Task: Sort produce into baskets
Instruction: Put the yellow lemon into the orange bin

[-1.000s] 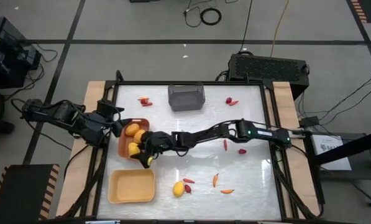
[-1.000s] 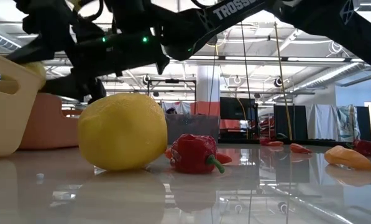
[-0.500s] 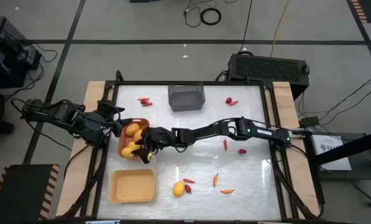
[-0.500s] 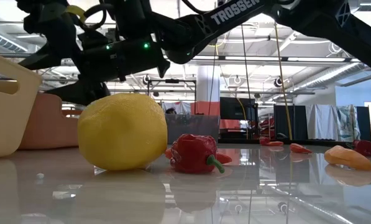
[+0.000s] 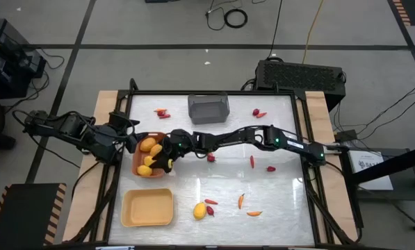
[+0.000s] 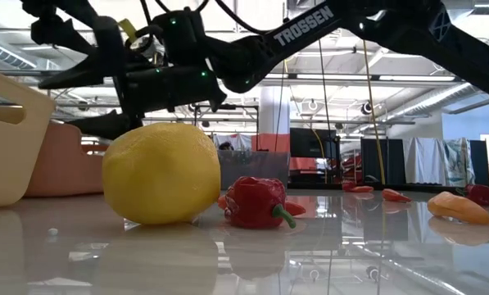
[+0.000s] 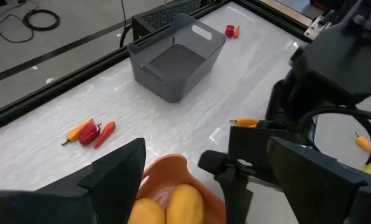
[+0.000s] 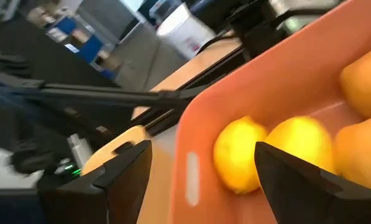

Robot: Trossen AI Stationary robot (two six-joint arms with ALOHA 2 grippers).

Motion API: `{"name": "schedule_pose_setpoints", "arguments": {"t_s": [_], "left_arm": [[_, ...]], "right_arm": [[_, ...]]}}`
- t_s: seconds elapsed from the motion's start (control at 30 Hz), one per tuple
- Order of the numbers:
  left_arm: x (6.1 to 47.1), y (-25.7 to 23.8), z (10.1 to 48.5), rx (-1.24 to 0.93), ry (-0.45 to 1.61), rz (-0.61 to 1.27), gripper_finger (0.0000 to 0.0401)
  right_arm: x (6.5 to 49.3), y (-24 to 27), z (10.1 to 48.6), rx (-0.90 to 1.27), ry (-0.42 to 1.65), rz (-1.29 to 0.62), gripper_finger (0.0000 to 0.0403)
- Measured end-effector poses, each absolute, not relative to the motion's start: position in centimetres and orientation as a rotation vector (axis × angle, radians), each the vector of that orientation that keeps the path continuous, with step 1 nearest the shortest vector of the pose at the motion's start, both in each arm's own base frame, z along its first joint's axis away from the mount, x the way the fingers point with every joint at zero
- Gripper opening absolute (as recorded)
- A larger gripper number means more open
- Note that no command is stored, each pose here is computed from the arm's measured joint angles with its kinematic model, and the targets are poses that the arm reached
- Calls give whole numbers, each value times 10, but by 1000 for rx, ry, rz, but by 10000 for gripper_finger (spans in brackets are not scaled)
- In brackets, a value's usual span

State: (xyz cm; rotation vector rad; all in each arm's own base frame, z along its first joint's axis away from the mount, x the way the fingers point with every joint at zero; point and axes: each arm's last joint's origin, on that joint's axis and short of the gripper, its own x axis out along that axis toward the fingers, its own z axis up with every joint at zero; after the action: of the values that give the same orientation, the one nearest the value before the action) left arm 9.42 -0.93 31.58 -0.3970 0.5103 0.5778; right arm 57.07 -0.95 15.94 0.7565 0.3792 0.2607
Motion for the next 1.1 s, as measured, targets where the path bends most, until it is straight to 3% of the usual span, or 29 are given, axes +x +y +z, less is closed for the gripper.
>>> {"name": "schedule_pose_setpoints", "arguments": {"t_s": [0.3,0.6,1.1], "left_arm": [[98,-11,317,-413,498,563,340],[115,-17,316,-456,480,507,340],[211,-75,284,-592,550,195,340]], "right_arm": [[556,-14,198,697,482,292,277],[506,-17,257,524,741,141,277],[403,23,312,354,1290,-120,277]]}}
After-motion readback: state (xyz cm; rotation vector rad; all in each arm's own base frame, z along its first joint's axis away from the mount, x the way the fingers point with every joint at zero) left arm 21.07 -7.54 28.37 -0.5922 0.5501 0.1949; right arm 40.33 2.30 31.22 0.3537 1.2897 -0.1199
